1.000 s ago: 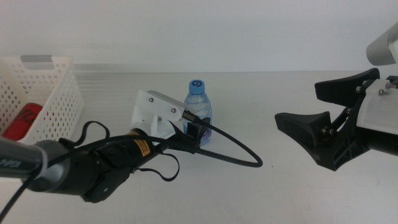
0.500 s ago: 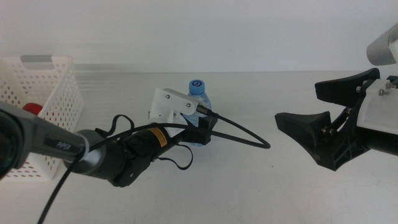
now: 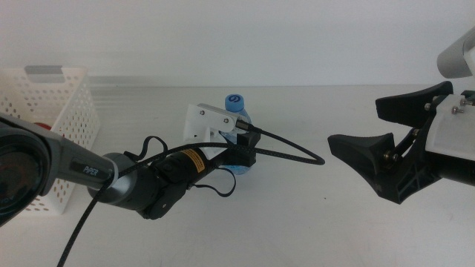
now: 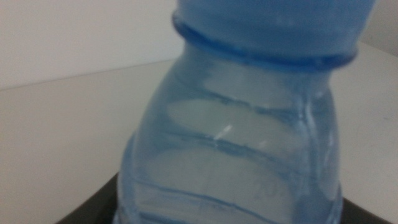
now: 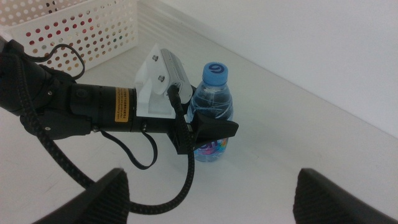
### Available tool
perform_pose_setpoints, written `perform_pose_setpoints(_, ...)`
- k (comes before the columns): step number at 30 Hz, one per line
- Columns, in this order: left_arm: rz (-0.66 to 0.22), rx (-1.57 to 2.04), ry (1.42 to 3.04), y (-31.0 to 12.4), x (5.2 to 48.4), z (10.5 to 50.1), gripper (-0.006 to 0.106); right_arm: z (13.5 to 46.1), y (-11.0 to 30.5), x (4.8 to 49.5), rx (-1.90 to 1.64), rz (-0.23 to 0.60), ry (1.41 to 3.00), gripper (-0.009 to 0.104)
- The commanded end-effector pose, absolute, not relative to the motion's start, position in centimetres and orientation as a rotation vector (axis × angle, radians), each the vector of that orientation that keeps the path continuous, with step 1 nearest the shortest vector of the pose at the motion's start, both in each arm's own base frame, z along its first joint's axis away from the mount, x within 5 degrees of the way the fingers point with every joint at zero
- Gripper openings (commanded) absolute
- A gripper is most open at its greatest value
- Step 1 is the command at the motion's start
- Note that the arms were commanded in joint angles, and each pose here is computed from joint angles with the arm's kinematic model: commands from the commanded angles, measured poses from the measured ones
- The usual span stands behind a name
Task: Use arms to grab the bottles and put them into the dustbin to the left of the table.
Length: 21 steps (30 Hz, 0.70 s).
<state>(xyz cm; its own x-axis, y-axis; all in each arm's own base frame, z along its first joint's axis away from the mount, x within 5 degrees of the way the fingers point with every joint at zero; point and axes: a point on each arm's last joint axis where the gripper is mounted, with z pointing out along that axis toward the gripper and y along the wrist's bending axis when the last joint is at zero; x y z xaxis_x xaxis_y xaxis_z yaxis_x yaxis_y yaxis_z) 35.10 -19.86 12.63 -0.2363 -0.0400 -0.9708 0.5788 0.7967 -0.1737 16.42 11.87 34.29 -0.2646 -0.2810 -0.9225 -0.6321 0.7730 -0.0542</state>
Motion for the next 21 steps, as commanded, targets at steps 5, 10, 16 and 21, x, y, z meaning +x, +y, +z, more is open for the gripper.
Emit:
perform_pose_setpoints(5, -0.676, 0.44, 1.536, -20.4, 35.0, 17.6, -0.001, 35.9, 11.8, 16.3, -0.671, 0.4, 1.76, 0.075)
perform_pose_setpoints(10, -0.615, 0.483, 1.601, -20.0, 34.4, 20.3, 0.004, 35.9, 11.8, 16.3, -0.671, 0.4, 1.76, 0.075)
perform_pose_setpoints(16, -0.542, 0.483, 1.678, -18.8, 33.1, 24.1, 0.004, 35.9, 11.8, 16.3, -0.671, 0.4, 1.76, 0.075)
perform_pose_setpoints(21, -0.47, 0.478, 1.739, -17.6, 31.8, 26.8, 0.004, 35.9, 11.8, 16.3, -0.671, 0.4, 1.76, 0.075)
